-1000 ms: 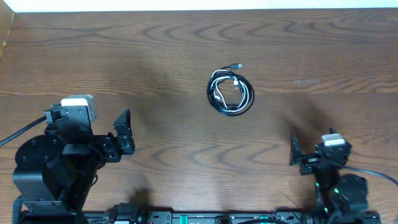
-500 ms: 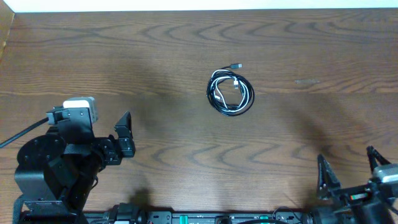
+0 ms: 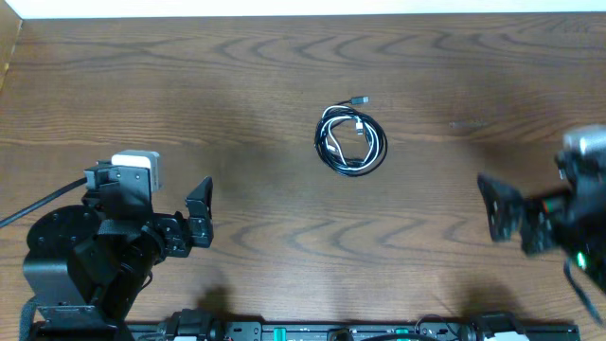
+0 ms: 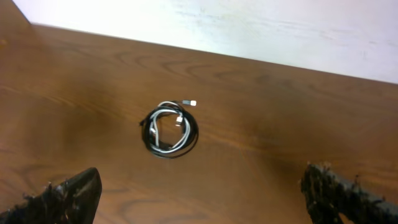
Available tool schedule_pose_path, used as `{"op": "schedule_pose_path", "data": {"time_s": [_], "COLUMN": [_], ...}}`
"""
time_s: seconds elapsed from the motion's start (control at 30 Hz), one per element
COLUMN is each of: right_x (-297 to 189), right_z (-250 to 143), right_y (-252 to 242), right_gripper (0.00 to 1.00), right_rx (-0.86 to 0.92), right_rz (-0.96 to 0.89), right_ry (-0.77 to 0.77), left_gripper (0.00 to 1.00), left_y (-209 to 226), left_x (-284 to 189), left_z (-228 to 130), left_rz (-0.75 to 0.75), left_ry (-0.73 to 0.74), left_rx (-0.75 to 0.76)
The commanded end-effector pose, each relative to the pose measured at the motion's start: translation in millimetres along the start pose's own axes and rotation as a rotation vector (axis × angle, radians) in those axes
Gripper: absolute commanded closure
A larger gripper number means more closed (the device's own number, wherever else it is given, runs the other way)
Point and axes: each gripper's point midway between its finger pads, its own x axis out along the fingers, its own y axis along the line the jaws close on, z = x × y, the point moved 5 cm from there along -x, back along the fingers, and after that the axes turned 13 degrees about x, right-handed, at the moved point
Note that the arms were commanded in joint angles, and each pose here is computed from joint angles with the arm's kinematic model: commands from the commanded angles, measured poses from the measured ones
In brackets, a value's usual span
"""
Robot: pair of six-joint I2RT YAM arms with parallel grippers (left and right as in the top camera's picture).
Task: Untangle cables
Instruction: 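Move both grippers forward toward the black and white cable bundle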
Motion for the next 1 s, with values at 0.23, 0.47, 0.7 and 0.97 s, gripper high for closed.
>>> {"op": "schedule_pose_path", "data": {"time_s": [0.23, 0.47, 0.7, 0.97], "right_x": [50.0, 57.5, 60.0, 74.8], "right_z": [12.2, 7.8, 8.6, 5.7], "right_y": [-7.4, -3.1, -19.0, -43.0], "right_gripper": [0.01, 0.01, 0.01, 0.54], "right_rx": [-0.138, -0.124, -0.091, 0.028], "right_rz": [-0.010, 0.038, -0.091, -0.276], "right_ry": [0.109, 0.152, 0.153, 0.197], "left_gripper": [0.02, 0.02, 0.02, 0.02], "left_y": [-0.5, -1.1, 0.0, 1.3], "left_x": [7.6, 22.8, 30.6, 31.2], "left_z": [2.0, 1.8, 1.8, 5.2], "left_rz": [-0.027, -0.060, -0.066, -0.059], "left_ry": [0.031, 0.076, 0.098, 0.081], "left_rx": [-0.025, -0.033, -0.038, -0.027]}}
